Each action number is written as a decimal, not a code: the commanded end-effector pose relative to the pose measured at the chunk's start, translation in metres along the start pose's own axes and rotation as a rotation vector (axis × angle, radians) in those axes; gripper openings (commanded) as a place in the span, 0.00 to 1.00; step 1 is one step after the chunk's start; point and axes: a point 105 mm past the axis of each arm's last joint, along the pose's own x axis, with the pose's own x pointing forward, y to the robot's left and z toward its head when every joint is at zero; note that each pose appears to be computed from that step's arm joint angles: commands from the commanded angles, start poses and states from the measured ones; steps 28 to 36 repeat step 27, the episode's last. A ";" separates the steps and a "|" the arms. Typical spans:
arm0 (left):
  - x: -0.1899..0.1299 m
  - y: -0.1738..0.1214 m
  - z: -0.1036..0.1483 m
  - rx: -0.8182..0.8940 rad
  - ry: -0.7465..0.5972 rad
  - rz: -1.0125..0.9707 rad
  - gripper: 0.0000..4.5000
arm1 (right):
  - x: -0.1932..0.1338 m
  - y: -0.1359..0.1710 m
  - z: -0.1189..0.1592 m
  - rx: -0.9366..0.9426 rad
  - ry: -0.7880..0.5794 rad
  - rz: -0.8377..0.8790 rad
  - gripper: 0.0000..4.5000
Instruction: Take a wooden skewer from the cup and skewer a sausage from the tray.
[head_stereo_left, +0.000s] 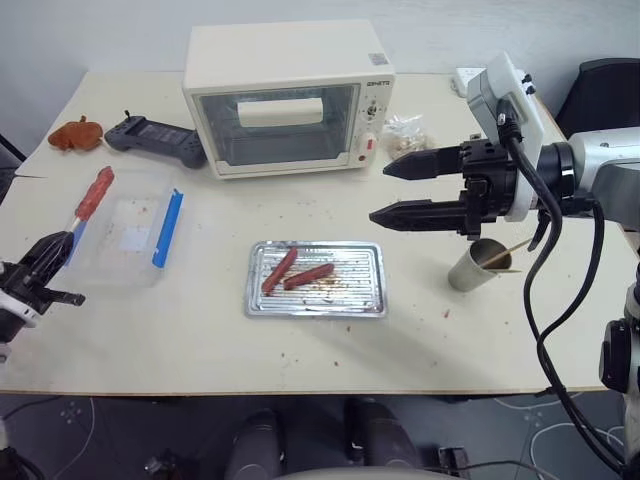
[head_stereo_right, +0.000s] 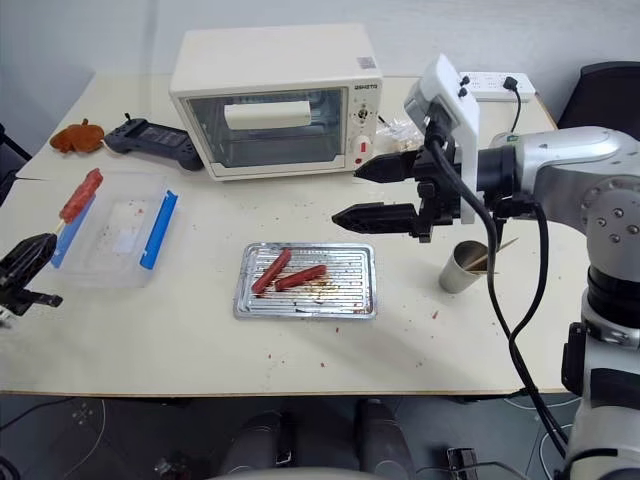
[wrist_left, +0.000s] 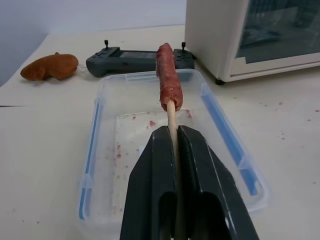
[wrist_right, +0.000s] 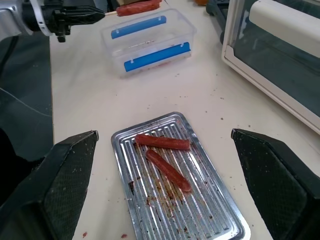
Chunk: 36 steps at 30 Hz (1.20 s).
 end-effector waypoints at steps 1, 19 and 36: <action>0.013 0.004 0.003 0.047 -0.005 0.014 0.00 | -0.006 0.007 0.012 -0.050 -0.045 0.011 0.99; -0.063 0.020 0.032 -0.010 0.031 -0.043 0.55 | -0.006 -0.003 0.008 -0.039 -0.058 -0.008 1.00; -0.122 0.044 0.046 0.015 0.121 0.016 0.55 | -0.005 -0.014 -0.001 -0.069 -0.032 -0.004 1.00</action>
